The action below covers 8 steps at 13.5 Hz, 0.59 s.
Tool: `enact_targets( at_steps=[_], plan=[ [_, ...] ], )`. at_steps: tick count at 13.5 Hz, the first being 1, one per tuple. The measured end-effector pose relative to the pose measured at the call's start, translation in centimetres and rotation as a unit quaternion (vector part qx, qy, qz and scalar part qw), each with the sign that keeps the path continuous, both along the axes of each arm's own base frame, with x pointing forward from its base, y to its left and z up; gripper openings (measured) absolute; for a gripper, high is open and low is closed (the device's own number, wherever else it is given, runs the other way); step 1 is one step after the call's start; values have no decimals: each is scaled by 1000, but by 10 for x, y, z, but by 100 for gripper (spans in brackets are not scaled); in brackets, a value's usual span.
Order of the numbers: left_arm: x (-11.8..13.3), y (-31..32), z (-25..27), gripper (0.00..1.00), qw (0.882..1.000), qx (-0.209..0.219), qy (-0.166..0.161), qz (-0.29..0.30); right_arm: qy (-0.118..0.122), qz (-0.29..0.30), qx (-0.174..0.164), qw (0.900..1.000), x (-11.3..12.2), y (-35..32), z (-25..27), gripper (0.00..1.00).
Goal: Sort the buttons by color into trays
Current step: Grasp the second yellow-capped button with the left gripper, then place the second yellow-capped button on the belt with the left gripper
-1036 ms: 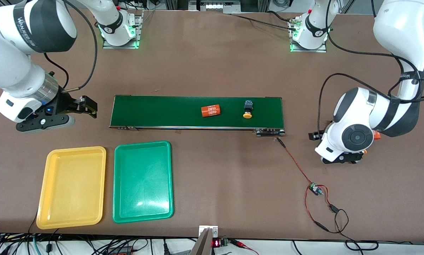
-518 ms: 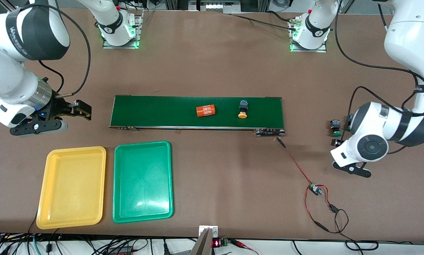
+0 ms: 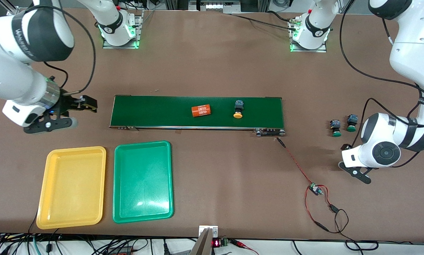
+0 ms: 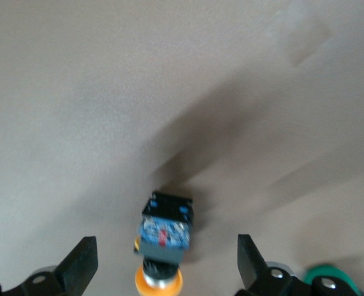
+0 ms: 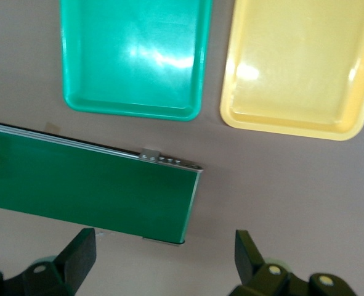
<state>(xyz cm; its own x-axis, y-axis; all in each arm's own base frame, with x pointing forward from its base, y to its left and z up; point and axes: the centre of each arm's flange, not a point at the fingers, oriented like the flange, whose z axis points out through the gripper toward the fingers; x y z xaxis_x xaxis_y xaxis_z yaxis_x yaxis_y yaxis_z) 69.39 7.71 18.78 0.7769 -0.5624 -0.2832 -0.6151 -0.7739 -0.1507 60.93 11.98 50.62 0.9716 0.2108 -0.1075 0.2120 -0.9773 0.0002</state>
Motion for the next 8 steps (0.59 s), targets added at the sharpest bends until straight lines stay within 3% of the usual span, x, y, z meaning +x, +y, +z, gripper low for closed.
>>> enact_targets(
  at_steps=[4, 6, 8],
  plan=[
    [-3, 28, -29, 100, 999, -21, -2, -24, -32, 15, 6, 999, 1, 25, 30, 100],
    [-3, 26, -27, 81, 999, -22, -2, -28, -48, -7, 29, 998, 9, 7, 36, 100],
    [-3, 23, -26, 56, 999, -21, 4, -29, -64, -25, 53, 996, 17, -7, 38, 100]
  ],
)
